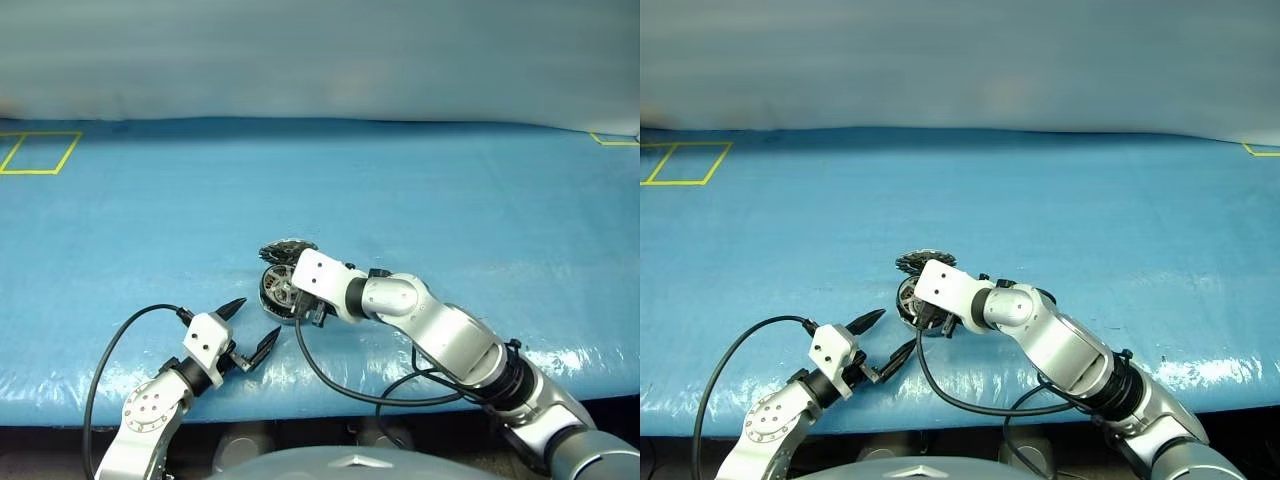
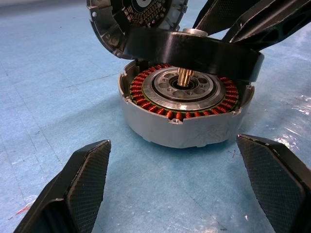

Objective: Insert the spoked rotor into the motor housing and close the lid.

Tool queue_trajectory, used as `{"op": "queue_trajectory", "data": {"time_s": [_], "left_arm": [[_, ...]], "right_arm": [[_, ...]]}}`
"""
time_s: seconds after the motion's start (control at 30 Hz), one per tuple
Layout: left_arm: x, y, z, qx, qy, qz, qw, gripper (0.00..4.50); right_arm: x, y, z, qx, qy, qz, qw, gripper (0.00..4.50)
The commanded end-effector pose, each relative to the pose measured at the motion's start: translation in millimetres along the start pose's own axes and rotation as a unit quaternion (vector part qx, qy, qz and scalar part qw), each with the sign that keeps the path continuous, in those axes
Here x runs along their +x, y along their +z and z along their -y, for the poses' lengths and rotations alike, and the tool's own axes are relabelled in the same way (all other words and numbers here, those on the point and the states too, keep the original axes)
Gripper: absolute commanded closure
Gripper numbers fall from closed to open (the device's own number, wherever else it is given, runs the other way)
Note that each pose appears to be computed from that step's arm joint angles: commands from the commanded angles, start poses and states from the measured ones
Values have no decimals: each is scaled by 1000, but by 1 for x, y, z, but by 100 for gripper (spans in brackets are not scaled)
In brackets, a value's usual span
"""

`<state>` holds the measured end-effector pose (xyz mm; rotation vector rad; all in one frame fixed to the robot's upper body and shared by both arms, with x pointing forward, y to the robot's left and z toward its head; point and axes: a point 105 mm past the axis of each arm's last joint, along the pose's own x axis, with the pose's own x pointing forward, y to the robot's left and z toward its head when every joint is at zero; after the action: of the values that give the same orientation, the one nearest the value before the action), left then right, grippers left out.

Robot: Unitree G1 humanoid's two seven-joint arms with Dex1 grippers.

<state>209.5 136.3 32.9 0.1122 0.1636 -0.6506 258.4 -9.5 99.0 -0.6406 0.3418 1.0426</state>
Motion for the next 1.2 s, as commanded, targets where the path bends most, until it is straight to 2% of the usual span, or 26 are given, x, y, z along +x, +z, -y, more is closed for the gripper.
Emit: {"op": "queue_trajectory", "data": {"time_s": [0.03,0.83,0.9,1.0,1.2], "left_arm": [[-1,6,1,6,-1,13,1000,0],[-1,6,0,9,-1,6,1000,0],[-1,6,0,9,0,6,1000,0],[-1,6,0,9,0,6,1000,0],[-1,6,0,9,0,7,1000,0]], "right_arm": [[-5,13,4,-20,-11,23,999,311],[-1,9,0,1,-2,23,1000,311],[-1,9,-1,2,1,22,1000,346],[-1,8,-2,3,3,21,1000,436],[-2,8,-2,2,1,21,1000,446]]}}
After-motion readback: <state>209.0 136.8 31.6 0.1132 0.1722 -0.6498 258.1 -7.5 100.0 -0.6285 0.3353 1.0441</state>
